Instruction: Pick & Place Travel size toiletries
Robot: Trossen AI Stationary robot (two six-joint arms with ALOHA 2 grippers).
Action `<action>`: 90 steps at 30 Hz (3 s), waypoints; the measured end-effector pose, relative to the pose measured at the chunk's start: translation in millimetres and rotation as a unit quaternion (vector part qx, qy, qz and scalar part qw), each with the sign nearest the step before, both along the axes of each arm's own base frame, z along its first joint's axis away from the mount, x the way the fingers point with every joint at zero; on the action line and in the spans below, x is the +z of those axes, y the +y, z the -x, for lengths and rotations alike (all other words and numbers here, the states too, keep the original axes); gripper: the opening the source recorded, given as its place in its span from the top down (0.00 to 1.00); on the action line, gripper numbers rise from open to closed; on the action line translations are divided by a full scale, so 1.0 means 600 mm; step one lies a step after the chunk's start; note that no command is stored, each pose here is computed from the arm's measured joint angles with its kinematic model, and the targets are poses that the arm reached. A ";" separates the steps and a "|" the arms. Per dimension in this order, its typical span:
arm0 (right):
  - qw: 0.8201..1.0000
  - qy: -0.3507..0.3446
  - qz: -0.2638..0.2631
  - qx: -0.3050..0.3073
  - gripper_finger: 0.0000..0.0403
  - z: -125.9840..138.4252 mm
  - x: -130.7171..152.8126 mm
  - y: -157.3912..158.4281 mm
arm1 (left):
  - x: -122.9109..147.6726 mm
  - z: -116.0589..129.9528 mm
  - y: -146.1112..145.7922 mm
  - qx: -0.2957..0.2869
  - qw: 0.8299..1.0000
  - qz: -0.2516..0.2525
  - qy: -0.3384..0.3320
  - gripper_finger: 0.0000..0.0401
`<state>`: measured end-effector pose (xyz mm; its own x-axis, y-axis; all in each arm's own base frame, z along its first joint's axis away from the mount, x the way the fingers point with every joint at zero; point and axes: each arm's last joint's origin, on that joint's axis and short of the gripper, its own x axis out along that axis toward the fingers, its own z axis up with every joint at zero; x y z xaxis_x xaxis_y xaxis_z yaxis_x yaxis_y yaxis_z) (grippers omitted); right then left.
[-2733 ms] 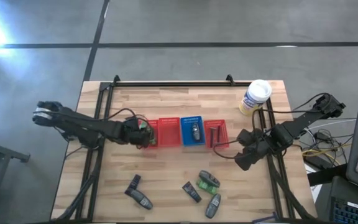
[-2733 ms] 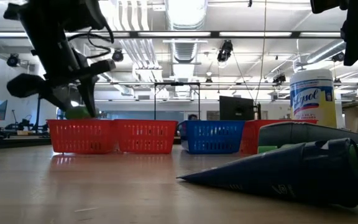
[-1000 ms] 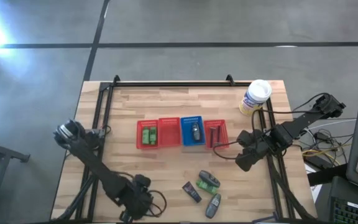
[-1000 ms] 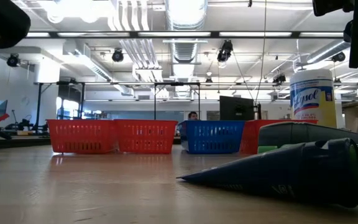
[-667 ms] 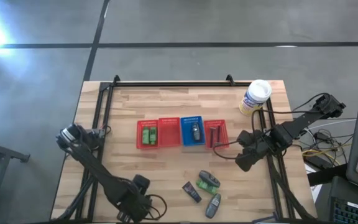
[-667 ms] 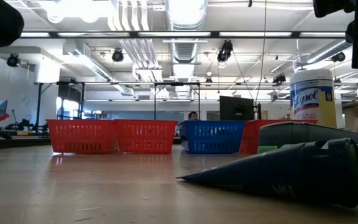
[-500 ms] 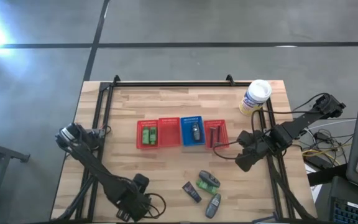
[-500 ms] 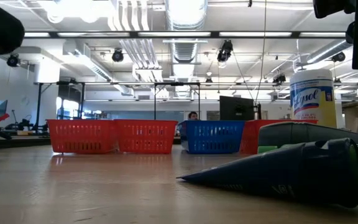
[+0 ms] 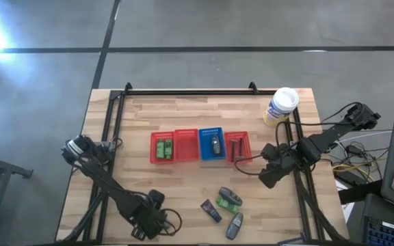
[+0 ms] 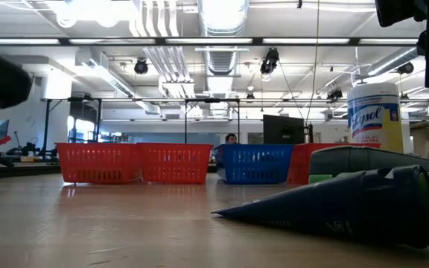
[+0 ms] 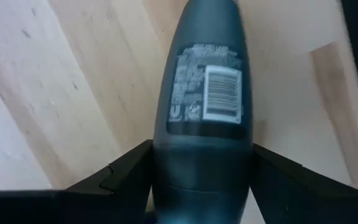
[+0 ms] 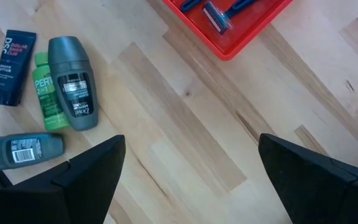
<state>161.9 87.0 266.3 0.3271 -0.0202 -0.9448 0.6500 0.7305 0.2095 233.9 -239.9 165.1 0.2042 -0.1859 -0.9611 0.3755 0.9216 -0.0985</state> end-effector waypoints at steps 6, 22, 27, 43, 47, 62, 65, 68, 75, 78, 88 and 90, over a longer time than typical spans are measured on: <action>1.000 0.001 0.001 0.001 0.09 0.000 -0.001 0.000 | -0.009 0.000 0.003 0.013 1.000 0.008 -0.003 0.40; 1.000 0.006 0.008 0.014 0.09 0.001 -0.003 -0.001 | 0.086 -0.027 0.110 0.454 0.887 0.000 -0.086 0.48; 1.000 0.006 0.009 0.015 0.09 0.001 -0.003 -0.002 | 0.153 -0.021 0.213 0.740 0.618 0.129 -0.231 0.48; 1.000 0.006 0.013 0.020 0.09 0.001 -0.004 -0.002 | 0.074 -0.119 0.368 0.786 0.552 0.154 -0.232 0.48; 1.000 0.005 0.012 0.018 0.09 0.001 -0.004 -0.002 | 0.066 -0.137 0.381 0.782 0.564 0.139 -0.225 0.46; 1.000 0.005 0.012 0.018 0.09 0.001 -0.004 -0.002 | 0.103 -0.138 0.359 0.706 0.658 0.167 -0.200 0.20; 1.000 0.005 0.012 0.019 0.09 0.001 -0.004 -0.002 | 0.150 -0.110 0.330 0.649 0.721 0.166 -0.175 0.21; 1.000 0.006 0.012 0.020 0.09 0.001 -0.004 -0.002 | 0.171 -0.065 0.299 0.627 0.763 0.128 -0.090 0.21; 1.000 0.006 0.013 0.020 0.09 0.001 -0.005 -0.002 | 0.154 0.009 0.222 0.605 0.793 0.040 0.059 0.21; 1.000 0.006 0.013 0.021 0.09 0.001 -0.005 -0.002 | 0.133 0.016 0.195 0.618 0.782 0.042 0.071 0.21; 1.000 0.006 0.014 0.024 0.09 0.001 -0.005 -0.002 | 0.041 0.003 0.131 0.620 0.773 0.047 0.125 0.20; 1.000 0.006 0.015 0.026 0.09 0.001 -0.005 -0.002 | 0.025 0.001 0.129 0.621 0.772 0.030 0.133 0.21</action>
<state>161.1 85.9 263.3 0.3166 -0.0312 -0.9480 0.6141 0.7685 0.1798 233.2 -162.6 180.2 0.0588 -0.0514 -0.9969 -0.8347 0.5452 -0.0773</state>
